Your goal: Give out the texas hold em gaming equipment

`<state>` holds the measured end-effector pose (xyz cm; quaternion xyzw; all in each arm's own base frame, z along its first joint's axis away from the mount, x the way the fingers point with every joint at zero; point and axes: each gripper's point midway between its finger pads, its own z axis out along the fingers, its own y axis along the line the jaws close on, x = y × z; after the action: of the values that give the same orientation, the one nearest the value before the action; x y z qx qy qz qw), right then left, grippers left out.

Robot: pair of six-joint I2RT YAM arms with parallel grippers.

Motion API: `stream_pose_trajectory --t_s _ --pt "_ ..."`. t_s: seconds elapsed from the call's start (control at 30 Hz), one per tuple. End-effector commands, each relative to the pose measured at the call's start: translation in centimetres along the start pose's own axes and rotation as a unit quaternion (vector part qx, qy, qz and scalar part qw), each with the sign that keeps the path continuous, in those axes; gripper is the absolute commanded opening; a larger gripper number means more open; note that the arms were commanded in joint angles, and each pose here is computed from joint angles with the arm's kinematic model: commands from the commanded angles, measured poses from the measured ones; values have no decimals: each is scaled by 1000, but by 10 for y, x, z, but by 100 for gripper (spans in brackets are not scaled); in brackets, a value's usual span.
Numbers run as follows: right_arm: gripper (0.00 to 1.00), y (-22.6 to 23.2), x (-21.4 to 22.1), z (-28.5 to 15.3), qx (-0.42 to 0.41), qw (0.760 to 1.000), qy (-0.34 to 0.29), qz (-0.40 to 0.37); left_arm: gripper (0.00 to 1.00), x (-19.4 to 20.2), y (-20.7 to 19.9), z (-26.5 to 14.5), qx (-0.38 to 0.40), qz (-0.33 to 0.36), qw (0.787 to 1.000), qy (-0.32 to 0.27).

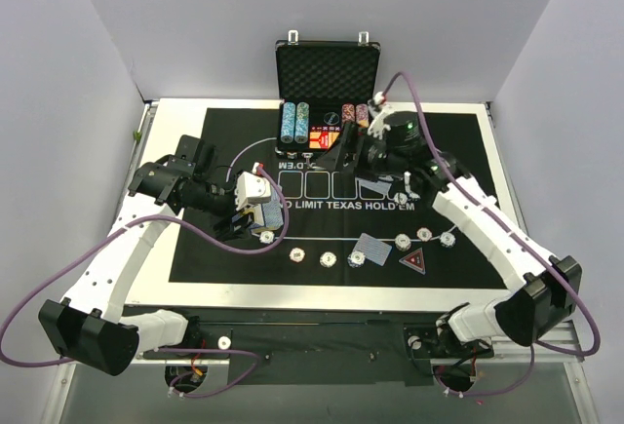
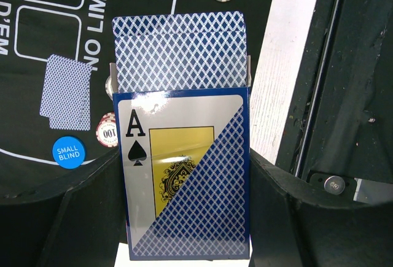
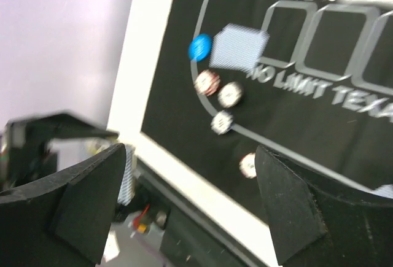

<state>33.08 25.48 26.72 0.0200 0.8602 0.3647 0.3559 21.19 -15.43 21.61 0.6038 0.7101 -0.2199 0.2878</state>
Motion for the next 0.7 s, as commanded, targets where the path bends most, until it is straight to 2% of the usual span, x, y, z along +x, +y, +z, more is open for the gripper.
stream_pose_trajectory --t_s 0.0,0.17,0.37,0.67 --pt "82 45 54 1 -94 991 91 11 0 -20 2 -6 -7 22 999 -36" --pt "83 74 100 5 -122 981 151 -25 0 -22 4 -7 -11 21 999 -38" --pt "83 94 130 14 -139 972 183 -45 0 -23 4 -7 -11 20 999 -39" --pt "72 99 144 34 -139 969 202 -31 0 -25 5 -8 -13 21 999 -40"
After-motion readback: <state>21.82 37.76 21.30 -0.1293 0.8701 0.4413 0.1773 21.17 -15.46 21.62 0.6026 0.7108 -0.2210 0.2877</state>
